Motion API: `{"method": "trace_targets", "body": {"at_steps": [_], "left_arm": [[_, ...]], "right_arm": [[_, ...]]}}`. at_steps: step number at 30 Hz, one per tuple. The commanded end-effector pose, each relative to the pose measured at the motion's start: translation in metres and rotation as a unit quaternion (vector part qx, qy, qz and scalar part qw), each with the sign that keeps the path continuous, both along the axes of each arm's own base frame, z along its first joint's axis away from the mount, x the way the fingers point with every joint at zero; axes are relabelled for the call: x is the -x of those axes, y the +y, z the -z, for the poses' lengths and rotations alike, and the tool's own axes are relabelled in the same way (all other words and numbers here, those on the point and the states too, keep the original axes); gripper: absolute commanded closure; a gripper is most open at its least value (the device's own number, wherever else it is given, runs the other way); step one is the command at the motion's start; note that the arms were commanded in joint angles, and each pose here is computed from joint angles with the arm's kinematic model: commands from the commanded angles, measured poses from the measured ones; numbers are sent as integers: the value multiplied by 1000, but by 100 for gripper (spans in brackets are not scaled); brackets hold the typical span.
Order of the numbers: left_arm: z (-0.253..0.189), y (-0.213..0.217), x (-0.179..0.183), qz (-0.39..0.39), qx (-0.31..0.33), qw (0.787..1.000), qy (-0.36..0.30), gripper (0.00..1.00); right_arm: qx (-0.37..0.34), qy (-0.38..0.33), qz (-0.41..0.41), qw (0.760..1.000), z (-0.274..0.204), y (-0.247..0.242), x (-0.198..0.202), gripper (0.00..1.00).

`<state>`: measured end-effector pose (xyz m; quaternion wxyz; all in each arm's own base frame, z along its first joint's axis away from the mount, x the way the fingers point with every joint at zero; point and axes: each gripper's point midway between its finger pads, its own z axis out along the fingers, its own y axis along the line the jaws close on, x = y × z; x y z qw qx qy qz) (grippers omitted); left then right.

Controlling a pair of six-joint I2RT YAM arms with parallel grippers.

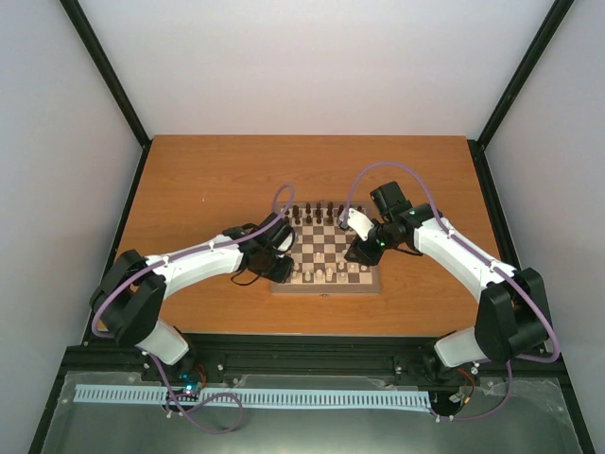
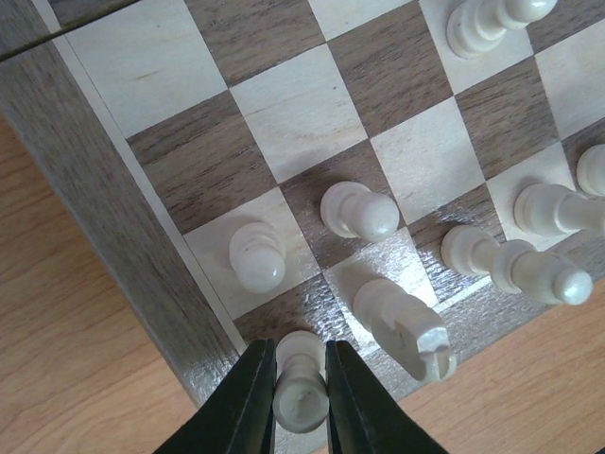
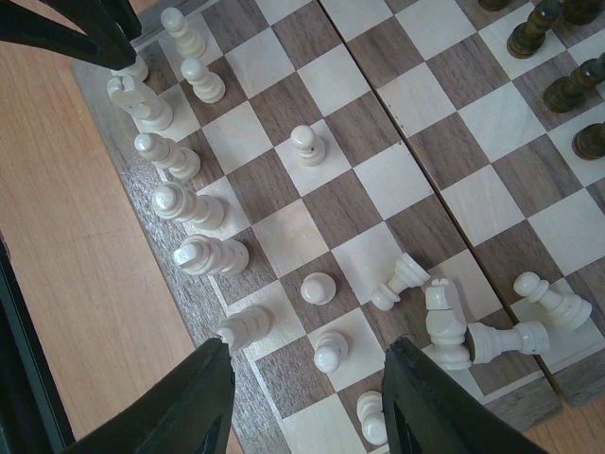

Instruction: Set up the chess pieces on the board

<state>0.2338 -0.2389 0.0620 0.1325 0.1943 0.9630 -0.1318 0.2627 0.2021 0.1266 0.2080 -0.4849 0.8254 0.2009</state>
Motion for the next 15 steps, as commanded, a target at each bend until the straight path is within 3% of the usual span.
{"method": "trace_targets", "body": {"at_steps": [1,5,15], "left_arm": [[6,-5,1,0,5,1000,10,82],[8,-4,3,-1,3,1000,14,81],[-18,-6,-1,-3,19,1000,-9,67]], "right_arm": [[0,6,-2,1000,3,-2,2,55],[-1,4,-2,1000,2,-3,1,55],[-5,4,-5,1000,0,-1,2,55]]}}
